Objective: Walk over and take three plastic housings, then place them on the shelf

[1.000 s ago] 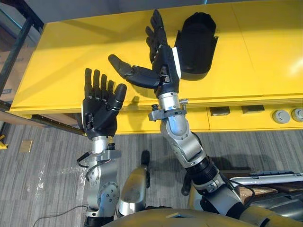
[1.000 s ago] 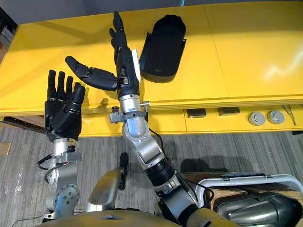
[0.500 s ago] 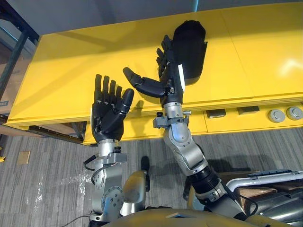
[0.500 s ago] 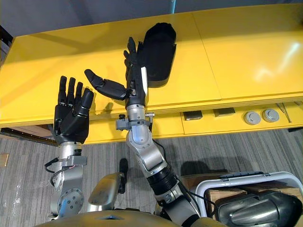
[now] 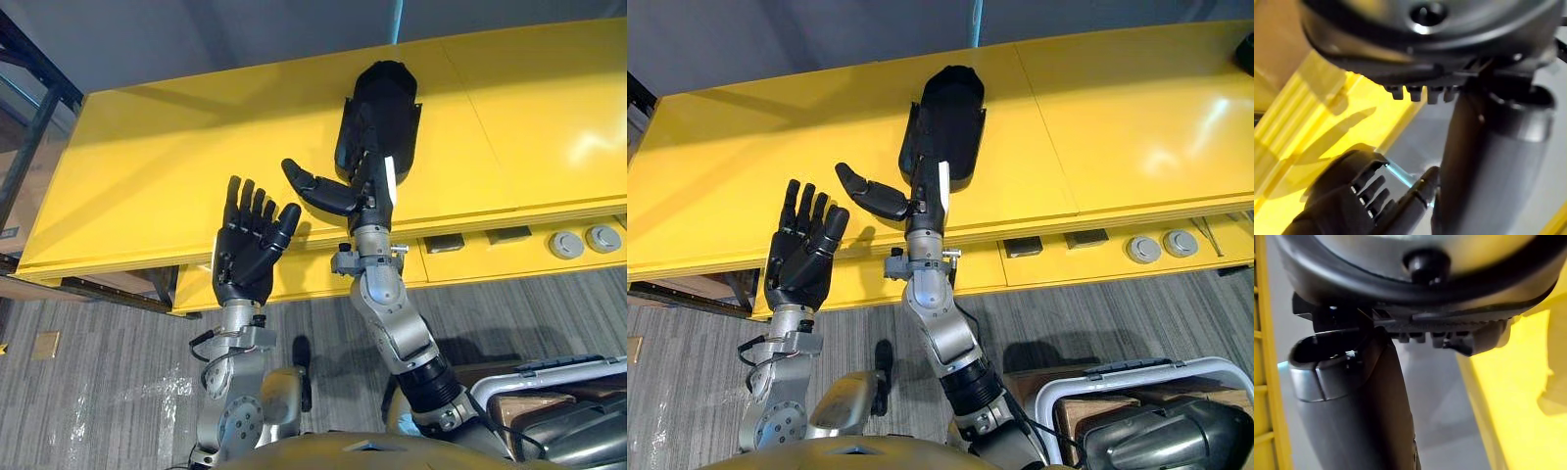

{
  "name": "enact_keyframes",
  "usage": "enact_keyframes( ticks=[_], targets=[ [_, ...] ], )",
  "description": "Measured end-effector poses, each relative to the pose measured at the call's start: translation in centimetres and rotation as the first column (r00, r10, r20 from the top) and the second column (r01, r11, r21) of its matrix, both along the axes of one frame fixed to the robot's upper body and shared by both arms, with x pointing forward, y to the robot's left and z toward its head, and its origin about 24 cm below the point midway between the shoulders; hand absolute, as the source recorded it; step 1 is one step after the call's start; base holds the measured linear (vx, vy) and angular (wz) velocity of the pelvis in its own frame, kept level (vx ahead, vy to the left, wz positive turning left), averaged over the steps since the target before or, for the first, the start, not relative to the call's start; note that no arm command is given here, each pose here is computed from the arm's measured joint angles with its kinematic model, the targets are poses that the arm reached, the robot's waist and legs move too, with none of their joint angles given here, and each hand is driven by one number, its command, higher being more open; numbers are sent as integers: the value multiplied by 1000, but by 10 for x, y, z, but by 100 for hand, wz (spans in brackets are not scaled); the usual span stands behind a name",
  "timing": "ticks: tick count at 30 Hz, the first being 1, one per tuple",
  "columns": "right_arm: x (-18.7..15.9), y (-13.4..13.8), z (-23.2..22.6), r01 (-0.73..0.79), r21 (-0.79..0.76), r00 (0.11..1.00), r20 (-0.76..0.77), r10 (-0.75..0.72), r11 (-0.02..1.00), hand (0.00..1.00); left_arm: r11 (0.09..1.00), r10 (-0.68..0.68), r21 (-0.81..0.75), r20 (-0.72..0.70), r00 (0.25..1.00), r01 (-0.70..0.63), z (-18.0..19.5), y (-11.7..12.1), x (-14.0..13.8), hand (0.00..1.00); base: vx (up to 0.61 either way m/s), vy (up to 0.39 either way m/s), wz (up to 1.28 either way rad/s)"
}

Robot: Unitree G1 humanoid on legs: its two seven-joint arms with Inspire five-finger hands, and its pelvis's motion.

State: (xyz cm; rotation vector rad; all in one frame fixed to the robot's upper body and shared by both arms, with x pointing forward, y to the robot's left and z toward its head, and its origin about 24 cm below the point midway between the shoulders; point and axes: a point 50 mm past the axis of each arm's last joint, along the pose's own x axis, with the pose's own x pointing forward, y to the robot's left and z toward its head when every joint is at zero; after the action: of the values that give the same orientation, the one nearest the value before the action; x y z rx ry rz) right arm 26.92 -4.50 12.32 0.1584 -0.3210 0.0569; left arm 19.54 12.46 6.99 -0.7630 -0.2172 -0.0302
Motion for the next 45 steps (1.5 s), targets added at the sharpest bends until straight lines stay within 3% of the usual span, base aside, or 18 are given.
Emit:
enact_keyframes(
  ticks=[27,37,45],
  targets=[
    [8,-52,-15,177,-35,983,-36,-178,984,100,998,-3,64,-48,999,6,-9,10,-7,100,1,0,0],
    [6,-63,-22,108,-72,994,-17,-110,992,100,997,1,78,-59,998,3,-10,14,-6,100,-6,2,0],
    [2,-65,-25,-125,-86,992,-12,125,988,100,994,8,105,-50,999,-3,-9,21,-5,100,5,1,1]
  ],
)
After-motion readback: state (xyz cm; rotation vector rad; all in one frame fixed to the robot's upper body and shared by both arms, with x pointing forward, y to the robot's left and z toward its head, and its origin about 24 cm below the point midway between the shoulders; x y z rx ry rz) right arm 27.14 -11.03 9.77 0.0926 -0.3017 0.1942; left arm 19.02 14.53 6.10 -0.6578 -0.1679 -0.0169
